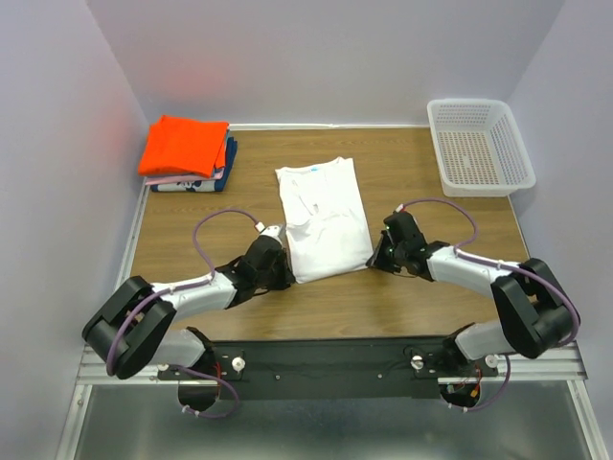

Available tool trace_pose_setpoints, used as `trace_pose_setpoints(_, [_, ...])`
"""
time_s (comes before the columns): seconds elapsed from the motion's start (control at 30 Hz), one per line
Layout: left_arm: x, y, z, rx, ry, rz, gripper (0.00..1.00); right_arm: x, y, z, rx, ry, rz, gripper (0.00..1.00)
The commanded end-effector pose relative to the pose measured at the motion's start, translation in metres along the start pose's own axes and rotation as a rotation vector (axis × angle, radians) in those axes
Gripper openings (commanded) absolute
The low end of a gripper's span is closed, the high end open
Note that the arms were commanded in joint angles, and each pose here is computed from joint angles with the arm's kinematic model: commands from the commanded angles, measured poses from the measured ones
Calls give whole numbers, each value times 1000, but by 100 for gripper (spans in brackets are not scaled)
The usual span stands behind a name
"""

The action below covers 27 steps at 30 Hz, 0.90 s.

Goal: Fold and stack the t-shirts
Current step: Fold the tshirt

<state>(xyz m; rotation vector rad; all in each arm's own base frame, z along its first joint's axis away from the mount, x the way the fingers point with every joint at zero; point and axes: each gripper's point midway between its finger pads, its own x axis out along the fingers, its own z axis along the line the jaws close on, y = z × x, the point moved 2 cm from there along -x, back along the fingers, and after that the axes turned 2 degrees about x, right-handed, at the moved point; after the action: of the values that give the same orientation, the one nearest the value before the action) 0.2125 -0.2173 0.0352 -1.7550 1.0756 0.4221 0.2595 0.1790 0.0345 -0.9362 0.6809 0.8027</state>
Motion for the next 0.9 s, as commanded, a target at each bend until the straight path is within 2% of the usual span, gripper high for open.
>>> trace_pose_setpoints(0.0, [-17, 18, 0, 83, 50, 55, 0, -15, 19, -7, -41, -38, 58, 1])
trace_pose_setpoints(0.17, [-33, 17, -15, 111, 148, 52, 0, -40, 34, 8, -37, -184, 110, 1])
trace_pose_setpoints(0.3, [-52, -1, -37, 97, 244, -25, 0, -66, 28, 17, -38, -243, 66, 1])
trace_pose_setpoints(0.57, [-84, -37, -58, 62, 296, -158, 0, -112, 1, 43, -44, -350, -48, 1])
trace_pose_setpoints(0.87, [-126, -64, -79, 61, 385, -280, 0, -146, -5, 66, -45, -472, -57, 1])
